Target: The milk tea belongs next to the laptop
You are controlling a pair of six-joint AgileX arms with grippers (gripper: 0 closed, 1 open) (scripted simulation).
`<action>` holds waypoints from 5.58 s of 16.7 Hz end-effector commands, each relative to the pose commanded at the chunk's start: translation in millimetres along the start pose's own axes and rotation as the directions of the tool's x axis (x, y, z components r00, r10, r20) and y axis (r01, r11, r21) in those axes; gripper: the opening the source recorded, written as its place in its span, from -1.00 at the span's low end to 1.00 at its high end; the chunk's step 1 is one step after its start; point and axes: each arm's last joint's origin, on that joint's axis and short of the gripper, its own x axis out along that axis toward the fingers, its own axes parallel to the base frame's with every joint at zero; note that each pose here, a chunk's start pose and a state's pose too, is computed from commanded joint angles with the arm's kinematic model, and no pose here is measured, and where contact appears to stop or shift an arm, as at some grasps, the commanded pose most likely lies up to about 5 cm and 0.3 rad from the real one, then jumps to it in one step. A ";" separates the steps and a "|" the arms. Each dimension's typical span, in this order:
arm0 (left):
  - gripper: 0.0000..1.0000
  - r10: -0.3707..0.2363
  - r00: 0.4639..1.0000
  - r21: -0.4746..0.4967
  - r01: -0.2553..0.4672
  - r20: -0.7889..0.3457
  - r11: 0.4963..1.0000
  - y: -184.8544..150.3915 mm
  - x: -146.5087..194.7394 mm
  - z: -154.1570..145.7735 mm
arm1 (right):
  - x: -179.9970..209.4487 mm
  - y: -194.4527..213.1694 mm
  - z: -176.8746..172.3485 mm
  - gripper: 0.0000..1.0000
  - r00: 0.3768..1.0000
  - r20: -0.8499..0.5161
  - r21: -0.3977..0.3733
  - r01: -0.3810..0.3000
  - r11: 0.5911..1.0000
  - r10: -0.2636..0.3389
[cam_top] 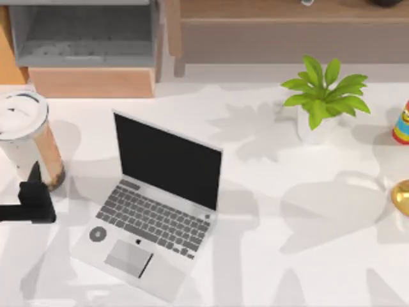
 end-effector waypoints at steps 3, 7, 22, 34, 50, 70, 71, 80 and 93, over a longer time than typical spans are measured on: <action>1.00 -0.001 1.000 0.002 0.001 -0.030 1.000 -1.4 7.4 -5.6 | 0.0 0.0 0.0 1.00 1.000 0.000 0.000 0.000 1.000 0.000; 1.00 -0.002 0.999 0.002 0.002 -0.038 1.000 -1.8 9.0 -7.3 | 0.0 0.0 0.0 1.00 1.000 0.000 0.000 0.000 1.000 0.000; 1.00 -0.002 0.999 0.002 0.002 -0.040 1.000 -2.1 81.1 -7.5 | 0.0 0.0 0.0 1.00 1.000 0.000 0.000 0.000 1.000 0.000; 0.25 -0.002 0.999 0.002 0.002 -0.038 1.000 -1.9 88.9 -10.3 | 0.0 0.0 0.0 1.00 1.000 0.000 0.000 0.000 1.000 0.000; -1.00 -0.002 0.999 0.002 0.002 -0.038 1.000 -1.9 88.9 -10.3 | 0.0 0.0 0.0 1.00 1.000 0.000 0.000 0.000 1.000 0.000; -1.00 0.009 0.997 -0.075 -0.004 0.072 0.997 -33.9 112.9 49.5 | 0.0 0.0 0.0 1.00 1.000 0.000 0.000 0.000 1.000 0.000; -1.00 0.011 0.997 -0.092 -0.004 0.074 0.996 -42.9 117.5 56.3 | 0.0 0.0 0.0 1.00 1.000 0.000 0.000 0.000 1.000 0.000; -1.00 -0.028 0.998 -0.238 0.041 0.057 0.970 -181.0 118.5 106.1 | 0.0 0.0 0.0 1.00 1.000 0.000 0.000 0.000 1.000 0.000; -1.00 -0.049 0.998 -0.136 0.045 -0.028 0.990 -337.3 -10.2 46.2 | 0.0 0.0 0.0 1.00 1.000 0.000 0.000 0.000 1.000 0.000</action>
